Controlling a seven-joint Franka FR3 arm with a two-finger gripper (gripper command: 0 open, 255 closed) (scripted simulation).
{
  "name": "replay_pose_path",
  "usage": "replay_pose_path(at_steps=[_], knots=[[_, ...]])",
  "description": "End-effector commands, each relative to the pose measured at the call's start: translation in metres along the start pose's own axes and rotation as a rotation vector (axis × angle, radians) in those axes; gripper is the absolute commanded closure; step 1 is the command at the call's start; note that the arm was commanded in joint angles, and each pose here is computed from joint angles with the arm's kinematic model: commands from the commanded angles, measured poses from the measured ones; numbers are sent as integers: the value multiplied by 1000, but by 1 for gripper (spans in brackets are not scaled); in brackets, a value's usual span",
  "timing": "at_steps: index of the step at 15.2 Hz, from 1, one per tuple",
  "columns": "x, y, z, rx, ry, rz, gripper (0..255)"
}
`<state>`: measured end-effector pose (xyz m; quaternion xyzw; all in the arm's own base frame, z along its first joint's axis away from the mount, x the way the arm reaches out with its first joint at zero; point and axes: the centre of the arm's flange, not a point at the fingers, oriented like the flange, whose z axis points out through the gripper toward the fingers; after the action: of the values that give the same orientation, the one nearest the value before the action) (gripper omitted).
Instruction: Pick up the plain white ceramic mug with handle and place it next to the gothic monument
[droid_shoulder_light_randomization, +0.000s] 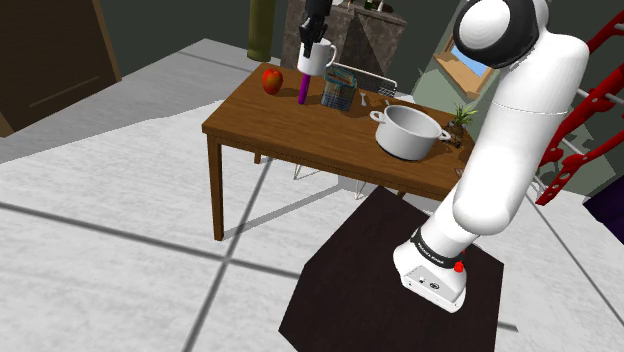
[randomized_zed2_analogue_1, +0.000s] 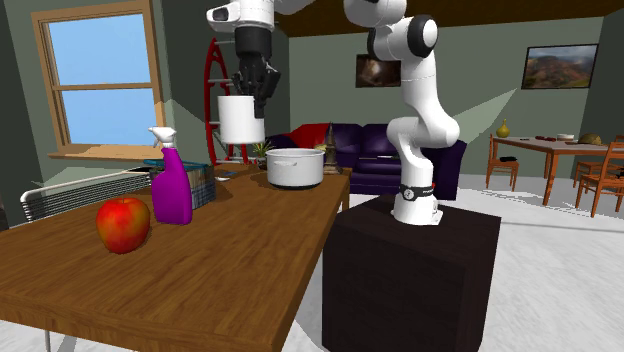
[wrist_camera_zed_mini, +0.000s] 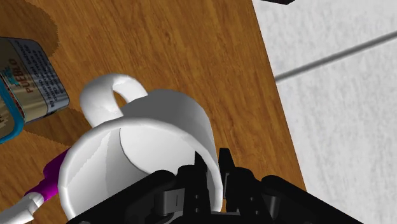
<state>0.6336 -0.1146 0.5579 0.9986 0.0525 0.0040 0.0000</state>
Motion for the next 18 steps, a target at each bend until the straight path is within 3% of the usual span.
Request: replay_pose_path(at_steps=[1,18], knots=[[1,0,-11,0,0,0,255],[1,0,-101,0,0,0,255]])
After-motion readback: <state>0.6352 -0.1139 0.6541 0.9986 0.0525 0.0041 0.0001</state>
